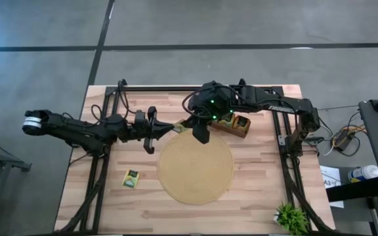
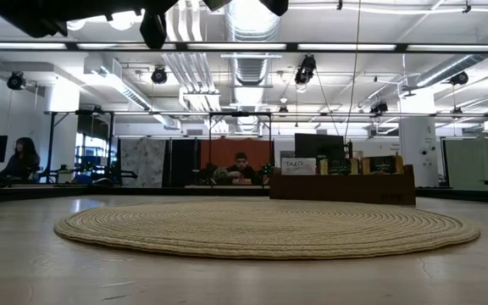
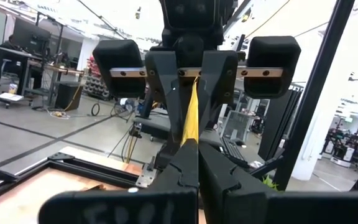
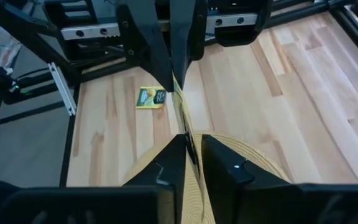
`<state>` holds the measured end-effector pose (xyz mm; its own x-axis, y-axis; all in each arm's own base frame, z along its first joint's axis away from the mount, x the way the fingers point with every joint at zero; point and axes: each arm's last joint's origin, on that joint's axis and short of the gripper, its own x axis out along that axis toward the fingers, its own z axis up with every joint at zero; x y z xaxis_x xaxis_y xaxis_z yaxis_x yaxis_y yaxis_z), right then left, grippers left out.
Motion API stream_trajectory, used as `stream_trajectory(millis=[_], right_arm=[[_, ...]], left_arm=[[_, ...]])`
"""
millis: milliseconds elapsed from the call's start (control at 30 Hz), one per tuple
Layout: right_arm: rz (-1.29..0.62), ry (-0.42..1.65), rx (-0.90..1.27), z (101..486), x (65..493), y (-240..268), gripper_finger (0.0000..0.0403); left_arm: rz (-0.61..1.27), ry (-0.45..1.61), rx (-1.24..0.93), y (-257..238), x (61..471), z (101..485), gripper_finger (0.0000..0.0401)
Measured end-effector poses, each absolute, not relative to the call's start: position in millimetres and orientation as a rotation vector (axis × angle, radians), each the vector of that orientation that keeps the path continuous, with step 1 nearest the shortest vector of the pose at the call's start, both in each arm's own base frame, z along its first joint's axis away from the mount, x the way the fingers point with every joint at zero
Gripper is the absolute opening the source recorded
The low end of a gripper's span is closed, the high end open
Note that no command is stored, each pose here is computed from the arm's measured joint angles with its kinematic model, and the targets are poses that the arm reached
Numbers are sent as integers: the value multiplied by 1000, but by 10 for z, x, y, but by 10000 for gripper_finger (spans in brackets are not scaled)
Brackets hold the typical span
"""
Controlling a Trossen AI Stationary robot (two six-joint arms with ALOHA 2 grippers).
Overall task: Pick & Place Tea
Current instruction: Put the lemon tea bag into the middle section of the wooden organizer
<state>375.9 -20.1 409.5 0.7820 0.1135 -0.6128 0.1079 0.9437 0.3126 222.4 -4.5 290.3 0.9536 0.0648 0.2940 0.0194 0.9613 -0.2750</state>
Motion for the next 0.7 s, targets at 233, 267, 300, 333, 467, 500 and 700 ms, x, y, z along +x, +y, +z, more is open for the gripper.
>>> stream_trajectory(millis=[233, 267, 300, 333, 467, 500, 700], right_arm=[[9, 688, 303, 4083, 3752, -200, 12], [10, 690, 301, 4081, 3751, -200, 10], [9, 691, 299, 4080, 3750, -201, 10], [9, 693, 299, 4078, 3750, -202, 9], [-2, 701, 298, 4066, 3747, -227, 9], [-10, 706, 299, 4062, 3742, -242, 9], [-155, 841, 266, 3956, 3633, -363, 9]], left_arm=[[27, -293, -286, -44, 2228, 2876, 0], [39, -289, -285, -42, 2229, 2872, 0], [52, -283, -286, -38, 2231, 2864, 0], [71, -275, -287, -33, 2233, 2854, 1], [157, -243, -298, -12, 2240, 2813, 20], [183, -236, -300, -5, 2240, 2803, 30], [324, -205, -318, 33, 2237, 2750, 106]])
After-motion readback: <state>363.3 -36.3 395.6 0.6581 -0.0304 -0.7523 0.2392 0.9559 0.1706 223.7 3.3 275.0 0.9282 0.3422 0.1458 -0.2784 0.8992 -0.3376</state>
